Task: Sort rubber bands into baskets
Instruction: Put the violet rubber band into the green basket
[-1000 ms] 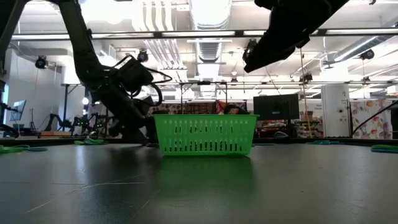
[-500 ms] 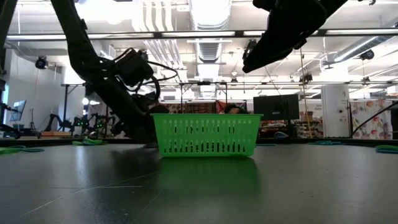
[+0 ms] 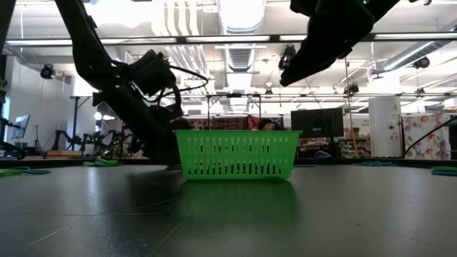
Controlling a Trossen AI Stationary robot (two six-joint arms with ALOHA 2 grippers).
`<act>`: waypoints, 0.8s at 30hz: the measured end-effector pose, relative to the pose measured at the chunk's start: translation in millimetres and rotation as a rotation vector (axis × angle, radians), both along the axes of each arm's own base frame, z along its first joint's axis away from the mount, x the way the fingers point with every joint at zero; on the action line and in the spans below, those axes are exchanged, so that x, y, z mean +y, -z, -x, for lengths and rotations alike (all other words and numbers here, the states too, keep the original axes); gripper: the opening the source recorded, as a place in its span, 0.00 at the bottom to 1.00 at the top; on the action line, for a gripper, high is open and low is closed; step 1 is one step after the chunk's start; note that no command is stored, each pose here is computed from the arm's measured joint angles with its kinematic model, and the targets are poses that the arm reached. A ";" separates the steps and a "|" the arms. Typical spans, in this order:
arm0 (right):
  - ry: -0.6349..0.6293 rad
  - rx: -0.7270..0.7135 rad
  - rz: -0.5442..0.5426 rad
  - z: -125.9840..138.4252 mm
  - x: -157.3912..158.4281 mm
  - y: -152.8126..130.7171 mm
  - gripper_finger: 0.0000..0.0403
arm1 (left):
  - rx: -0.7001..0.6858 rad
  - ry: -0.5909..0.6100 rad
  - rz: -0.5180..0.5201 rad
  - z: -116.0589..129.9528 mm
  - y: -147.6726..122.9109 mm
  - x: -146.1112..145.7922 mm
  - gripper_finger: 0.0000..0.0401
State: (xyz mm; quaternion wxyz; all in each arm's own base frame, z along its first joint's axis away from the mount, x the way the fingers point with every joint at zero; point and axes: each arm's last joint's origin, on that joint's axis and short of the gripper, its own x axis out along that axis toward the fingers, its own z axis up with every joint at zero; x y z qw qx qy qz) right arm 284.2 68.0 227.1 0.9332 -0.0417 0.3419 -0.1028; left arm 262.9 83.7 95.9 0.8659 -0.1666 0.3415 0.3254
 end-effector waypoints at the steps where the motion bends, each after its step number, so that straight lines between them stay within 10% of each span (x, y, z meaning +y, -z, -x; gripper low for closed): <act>1: 0.000 0.004 0.001 0.2 -0.1 0.3 0.68 | 0.004 -0.002 -0.002 -0.1 0.9 -0.3 0.62; 13: 0.035 -0.001 0.106 0.5 -2.6 -0.6 0.65 | 0.007 -0.018 -0.003 -0.6 2.3 -1.1 0.04; 24: 0.022 0.010 0.122 1.0 -2.6 0.0 0.61 | -0.058 0.044 -0.071 2.2 -38.4 -23.5 0.00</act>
